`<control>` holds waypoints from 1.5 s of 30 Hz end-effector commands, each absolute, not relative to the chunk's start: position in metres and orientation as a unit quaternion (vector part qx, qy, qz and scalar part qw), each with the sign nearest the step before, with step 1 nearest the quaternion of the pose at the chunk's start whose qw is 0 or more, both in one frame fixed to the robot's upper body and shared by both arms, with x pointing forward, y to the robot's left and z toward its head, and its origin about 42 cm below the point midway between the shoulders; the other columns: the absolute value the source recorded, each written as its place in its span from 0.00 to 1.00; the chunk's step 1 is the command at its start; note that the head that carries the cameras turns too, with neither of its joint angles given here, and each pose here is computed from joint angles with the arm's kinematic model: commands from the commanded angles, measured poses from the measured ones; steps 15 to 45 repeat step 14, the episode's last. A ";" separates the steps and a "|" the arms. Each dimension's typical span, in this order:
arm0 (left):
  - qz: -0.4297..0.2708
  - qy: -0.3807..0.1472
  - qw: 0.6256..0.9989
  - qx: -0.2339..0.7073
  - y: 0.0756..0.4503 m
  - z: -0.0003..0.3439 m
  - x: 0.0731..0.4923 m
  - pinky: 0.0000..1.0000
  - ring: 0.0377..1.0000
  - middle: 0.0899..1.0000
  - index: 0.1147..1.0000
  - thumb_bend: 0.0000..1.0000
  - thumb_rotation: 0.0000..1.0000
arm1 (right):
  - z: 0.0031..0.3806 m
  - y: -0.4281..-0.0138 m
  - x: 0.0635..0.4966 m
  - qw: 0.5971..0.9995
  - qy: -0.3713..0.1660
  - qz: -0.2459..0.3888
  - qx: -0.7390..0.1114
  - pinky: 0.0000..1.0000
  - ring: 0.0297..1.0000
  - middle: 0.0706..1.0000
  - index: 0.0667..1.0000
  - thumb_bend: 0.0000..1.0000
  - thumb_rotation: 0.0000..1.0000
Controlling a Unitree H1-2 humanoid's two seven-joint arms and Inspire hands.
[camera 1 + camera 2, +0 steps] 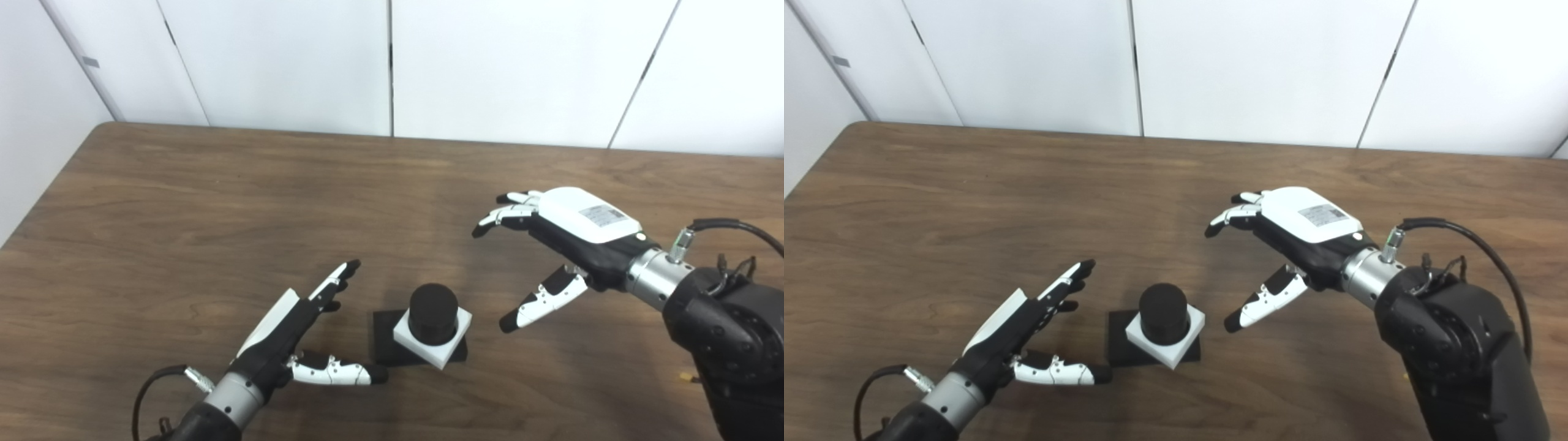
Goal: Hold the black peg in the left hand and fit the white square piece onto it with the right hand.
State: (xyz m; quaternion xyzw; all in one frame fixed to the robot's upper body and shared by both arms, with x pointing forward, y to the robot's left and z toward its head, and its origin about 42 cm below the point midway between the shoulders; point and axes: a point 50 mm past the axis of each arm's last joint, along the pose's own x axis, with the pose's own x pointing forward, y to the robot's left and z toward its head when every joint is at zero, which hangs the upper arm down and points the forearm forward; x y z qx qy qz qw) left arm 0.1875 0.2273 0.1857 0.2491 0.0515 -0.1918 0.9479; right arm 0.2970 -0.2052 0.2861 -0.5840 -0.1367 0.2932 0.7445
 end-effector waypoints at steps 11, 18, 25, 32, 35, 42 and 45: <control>-0.088 -0.037 0.986 0.139 0.241 0.181 0.183 0.89 0.90 0.91 0.99 0.98 0.61 | 0.275 -0.246 0.275 0.857 -0.125 0.220 -0.449 0.85 0.95 0.94 0.94 0.69 0.89; -0.054 -0.053 0.988 0.135 0.249 0.177 0.177 0.84 0.88 0.92 0.98 0.92 0.69 | 0.258 -0.259 0.258 0.898 -0.090 0.176 -0.394 0.85 0.96 0.96 0.96 0.64 0.98; -0.054 -0.053 0.988 0.135 0.249 0.177 0.177 0.84 0.88 0.92 0.98 0.92 0.69 | 0.258 -0.259 0.258 0.898 -0.090 0.176 -0.394 0.85 0.96 0.96 0.96 0.64 0.98; -0.054 -0.053 0.988 0.135 0.249 0.177 0.177 0.84 0.88 0.92 0.98 0.92 0.69 | 0.258 -0.259 0.258 0.898 -0.090 0.176 -0.394 0.85 0.96 0.96 0.96 0.64 0.98; -0.054 -0.053 0.988 0.135 0.249 0.177 0.177 0.84 0.88 0.92 0.98 0.92 0.69 | 0.258 -0.259 0.258 0.898 -0.090 0.176 -0.394 0.85 0.96 0.96 0.96 0.64 0.98; -0.054 -0.053 0.988 0.135 0.249 0.177 0.177 0.84 0.88 0.92 0.98 0.92 0.69 | 0.258 -0.259 0.258 0.898 -0.090 0.176 -0.394 0.85 0.96 0.96 0.96 0.64 0.98; -0.054 -0.053 0.988 0.135 0.249 0.177 0.177 0.84 0.88 0.92 0.98 0.92 0.69 | 0.258 -0.259 0.258 0.898 -0.090 0.176 -0.394 0.85 0.96 0.96 0.96 0.64 0.98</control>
